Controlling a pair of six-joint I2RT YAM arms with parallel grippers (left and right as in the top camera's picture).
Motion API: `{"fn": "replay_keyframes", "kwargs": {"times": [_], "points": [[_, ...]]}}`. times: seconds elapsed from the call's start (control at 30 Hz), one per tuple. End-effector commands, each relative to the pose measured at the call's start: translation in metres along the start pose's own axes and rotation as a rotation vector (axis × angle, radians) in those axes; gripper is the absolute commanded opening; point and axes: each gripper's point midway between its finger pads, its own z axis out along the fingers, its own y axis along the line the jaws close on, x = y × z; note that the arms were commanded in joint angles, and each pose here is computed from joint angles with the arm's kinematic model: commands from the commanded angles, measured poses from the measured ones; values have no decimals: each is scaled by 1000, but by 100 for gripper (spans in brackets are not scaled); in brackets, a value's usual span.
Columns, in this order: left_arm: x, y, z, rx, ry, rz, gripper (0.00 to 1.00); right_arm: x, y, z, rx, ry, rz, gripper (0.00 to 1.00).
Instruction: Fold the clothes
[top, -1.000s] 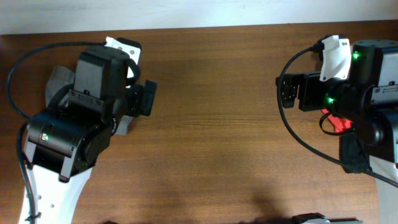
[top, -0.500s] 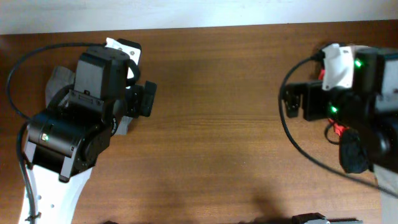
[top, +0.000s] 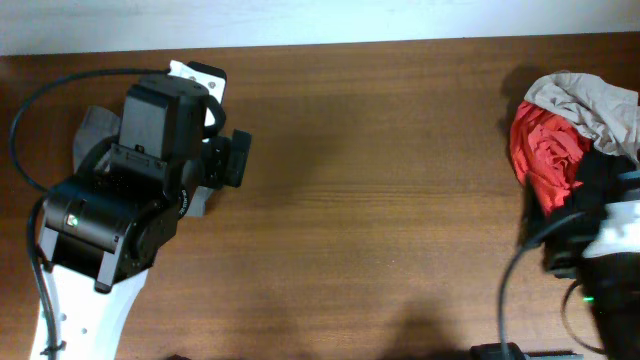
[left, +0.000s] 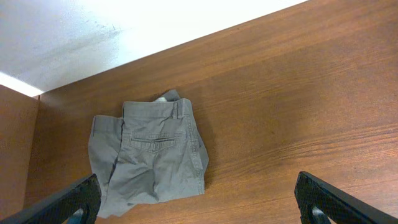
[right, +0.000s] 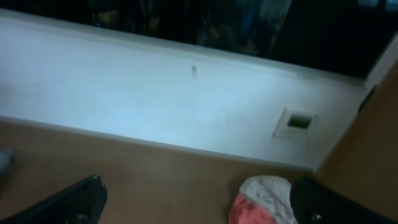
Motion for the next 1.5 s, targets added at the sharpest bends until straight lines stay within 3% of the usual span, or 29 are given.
{"fn": "replay_keyframes", "kwargs": {"times": [0.0, 0.27, 0.6, 0.93, 1.47], "points": [[1, 1, 0, -11, 2, -10, 99, 82, 16, 16, -30, 128, -2, 99], [1, 1, 0, -11, 2, -10, 100, 208, 42, 32, -47, 196, 152, 99], [1, 1, 0, -11, 2, -10, 99, 273, 56, 47, -47, 181, 195, 99], [1, 1, 0, -11, 2, -10, 99, 313, 68, 55, -82, 272, 201, 99], [1, 1, 0, -11, 2, -10, 99, 319, 70, 53, -87, 298, 202, 99]]}}
